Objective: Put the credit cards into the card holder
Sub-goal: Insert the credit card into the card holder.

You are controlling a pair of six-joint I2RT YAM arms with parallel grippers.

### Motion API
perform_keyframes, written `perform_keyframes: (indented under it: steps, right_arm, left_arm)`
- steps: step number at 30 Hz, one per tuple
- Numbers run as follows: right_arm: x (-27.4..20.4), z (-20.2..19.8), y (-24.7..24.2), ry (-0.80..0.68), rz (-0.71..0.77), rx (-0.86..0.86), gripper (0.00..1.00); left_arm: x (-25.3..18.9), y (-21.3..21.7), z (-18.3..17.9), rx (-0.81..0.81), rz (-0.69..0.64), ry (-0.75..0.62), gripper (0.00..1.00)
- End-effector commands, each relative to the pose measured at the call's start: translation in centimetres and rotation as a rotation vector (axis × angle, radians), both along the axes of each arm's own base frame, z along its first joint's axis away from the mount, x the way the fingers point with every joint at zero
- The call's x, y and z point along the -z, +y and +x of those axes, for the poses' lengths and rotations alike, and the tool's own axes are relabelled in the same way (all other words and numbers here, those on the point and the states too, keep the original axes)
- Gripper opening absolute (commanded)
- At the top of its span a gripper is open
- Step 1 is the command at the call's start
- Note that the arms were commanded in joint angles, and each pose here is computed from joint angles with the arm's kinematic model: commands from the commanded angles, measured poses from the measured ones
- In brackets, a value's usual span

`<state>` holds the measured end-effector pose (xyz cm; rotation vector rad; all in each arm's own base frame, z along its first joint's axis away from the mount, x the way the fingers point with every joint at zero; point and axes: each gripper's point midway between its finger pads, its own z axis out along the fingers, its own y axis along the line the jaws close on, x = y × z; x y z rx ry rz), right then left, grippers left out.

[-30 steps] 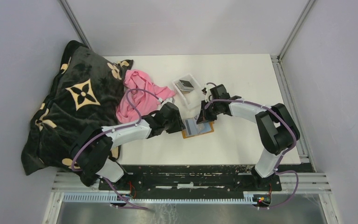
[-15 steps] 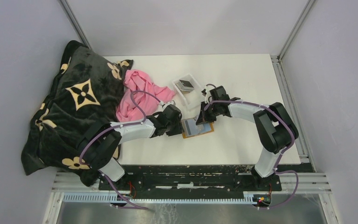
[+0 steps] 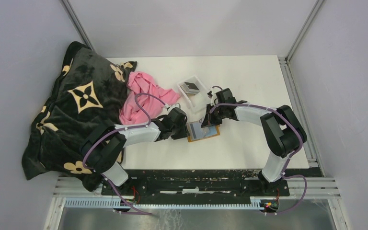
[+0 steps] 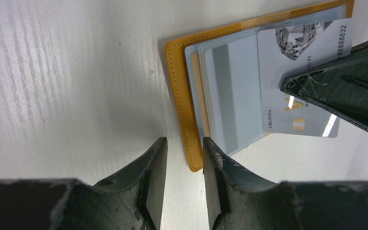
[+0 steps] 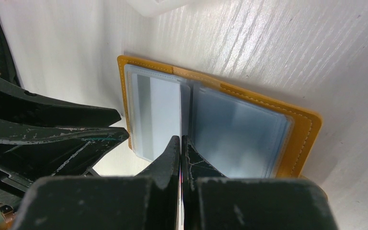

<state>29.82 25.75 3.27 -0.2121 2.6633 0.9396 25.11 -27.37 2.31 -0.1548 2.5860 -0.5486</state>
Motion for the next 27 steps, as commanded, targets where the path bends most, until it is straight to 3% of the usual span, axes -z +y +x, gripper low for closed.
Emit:
perform_keyframes:
  steps: [1, 27]
  right_arm:
    - [-0.4, 0.7, 0.1, -0.033, 0.017, 0.011, 0.01]
    - [2.1, -0.6, -0.3, 0.025, 0.057, 0.061, 0.01]
  left_arm:
    - [-1.2, -1.1, 1.0, 0.039, -0.022, -0.053, 0.40]
    - [1.5, 1.0, -1.0, 0.035, 0.063, 0.020, 0.39]
